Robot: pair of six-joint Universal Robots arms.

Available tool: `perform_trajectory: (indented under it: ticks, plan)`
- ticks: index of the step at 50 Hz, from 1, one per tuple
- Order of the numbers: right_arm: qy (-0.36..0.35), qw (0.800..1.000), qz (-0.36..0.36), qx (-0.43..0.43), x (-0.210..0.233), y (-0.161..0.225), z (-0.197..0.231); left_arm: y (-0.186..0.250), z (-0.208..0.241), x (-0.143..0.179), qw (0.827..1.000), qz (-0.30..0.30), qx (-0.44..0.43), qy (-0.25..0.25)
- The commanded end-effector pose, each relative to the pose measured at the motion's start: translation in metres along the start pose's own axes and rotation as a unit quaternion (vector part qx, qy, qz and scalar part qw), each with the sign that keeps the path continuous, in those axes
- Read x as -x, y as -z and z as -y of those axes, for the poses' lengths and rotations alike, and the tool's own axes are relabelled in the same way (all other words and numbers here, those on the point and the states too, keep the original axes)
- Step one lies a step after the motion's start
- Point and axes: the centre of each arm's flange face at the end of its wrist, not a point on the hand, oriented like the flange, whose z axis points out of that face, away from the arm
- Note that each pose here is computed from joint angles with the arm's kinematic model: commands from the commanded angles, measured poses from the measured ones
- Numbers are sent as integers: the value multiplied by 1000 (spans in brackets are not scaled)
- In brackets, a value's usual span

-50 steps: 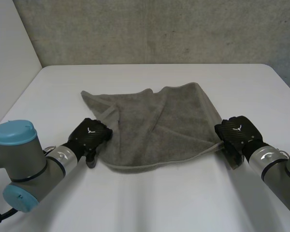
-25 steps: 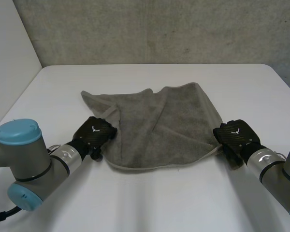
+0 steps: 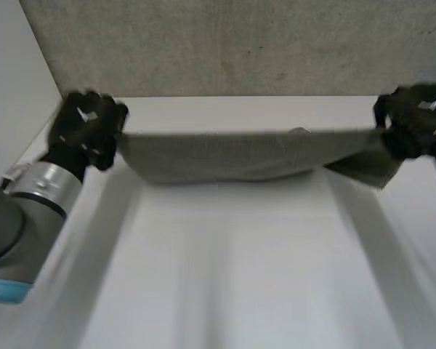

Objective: Fold the towel.

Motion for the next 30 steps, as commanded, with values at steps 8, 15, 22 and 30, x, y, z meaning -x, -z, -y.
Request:
perform_trajectory:
  ticks: [8, 15, 22, 30]
  plan:
    - [99, 994, 41, 33, -37, 1, 84, 19, 85, 31, 998, 16, -39, 36]
    - [157, 981, 78, 82, -9, -32, 58, -14, 41, 16, 999, -18, 37, 22]
    - [199, 967, 80, 136, 13, -74, 14, -66, -15, -2, 993, -45, 79, -74]
    - [238, 969, -46, -54, 15, -152, 44, -130, 11, 16, 990, 7, -12, -140]
